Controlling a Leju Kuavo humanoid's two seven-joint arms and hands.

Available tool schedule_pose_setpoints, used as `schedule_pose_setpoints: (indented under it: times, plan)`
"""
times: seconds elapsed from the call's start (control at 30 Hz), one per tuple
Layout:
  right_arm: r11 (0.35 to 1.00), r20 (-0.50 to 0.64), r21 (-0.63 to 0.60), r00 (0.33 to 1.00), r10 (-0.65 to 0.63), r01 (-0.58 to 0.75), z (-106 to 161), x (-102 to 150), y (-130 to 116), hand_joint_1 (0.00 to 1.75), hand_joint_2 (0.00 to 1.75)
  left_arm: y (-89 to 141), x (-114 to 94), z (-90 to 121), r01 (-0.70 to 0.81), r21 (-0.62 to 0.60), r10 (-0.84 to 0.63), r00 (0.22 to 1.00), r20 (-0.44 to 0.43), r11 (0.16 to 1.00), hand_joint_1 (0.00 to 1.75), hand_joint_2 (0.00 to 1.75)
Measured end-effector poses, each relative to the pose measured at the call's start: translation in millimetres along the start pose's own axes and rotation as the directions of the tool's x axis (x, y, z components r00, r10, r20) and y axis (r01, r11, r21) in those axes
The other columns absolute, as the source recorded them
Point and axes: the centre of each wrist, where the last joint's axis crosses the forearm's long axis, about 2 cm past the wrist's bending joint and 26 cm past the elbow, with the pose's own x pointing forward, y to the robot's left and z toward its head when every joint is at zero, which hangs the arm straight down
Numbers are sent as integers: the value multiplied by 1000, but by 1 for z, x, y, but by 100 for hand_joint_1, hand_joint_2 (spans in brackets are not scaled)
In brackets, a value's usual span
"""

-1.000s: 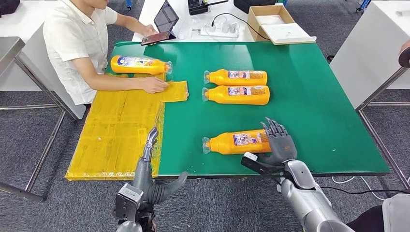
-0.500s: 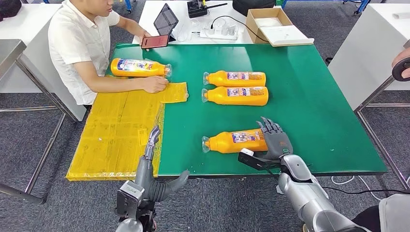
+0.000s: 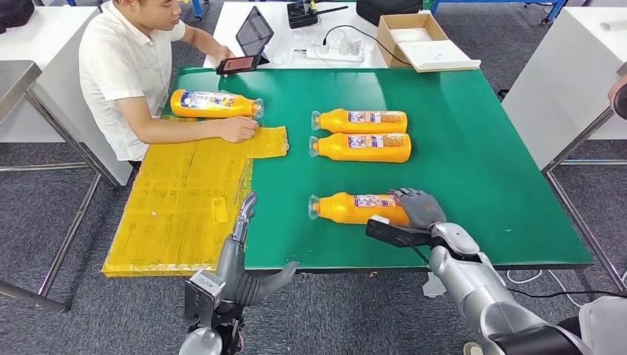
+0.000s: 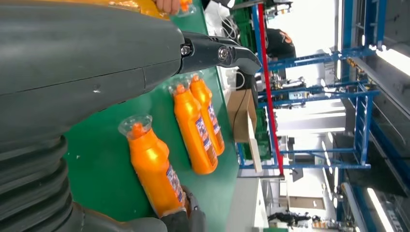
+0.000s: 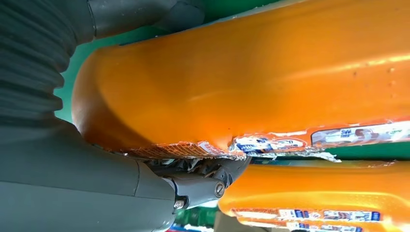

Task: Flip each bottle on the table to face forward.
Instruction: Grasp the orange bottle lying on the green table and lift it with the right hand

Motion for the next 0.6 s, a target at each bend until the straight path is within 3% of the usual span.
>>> schedule_pose_setpoints:
  times: [0.4,0.6]
  plan:
    - [979,112,11,972,-205,205,1,-3,1,175,175,0,-1,-3,-18,0,18,1000,4,1000,0,175]
    - [953,179,-43,941,-288,300,4,1,12,175,175,1,-2,-2,-30,17,30,1000,-2,999,0,175]
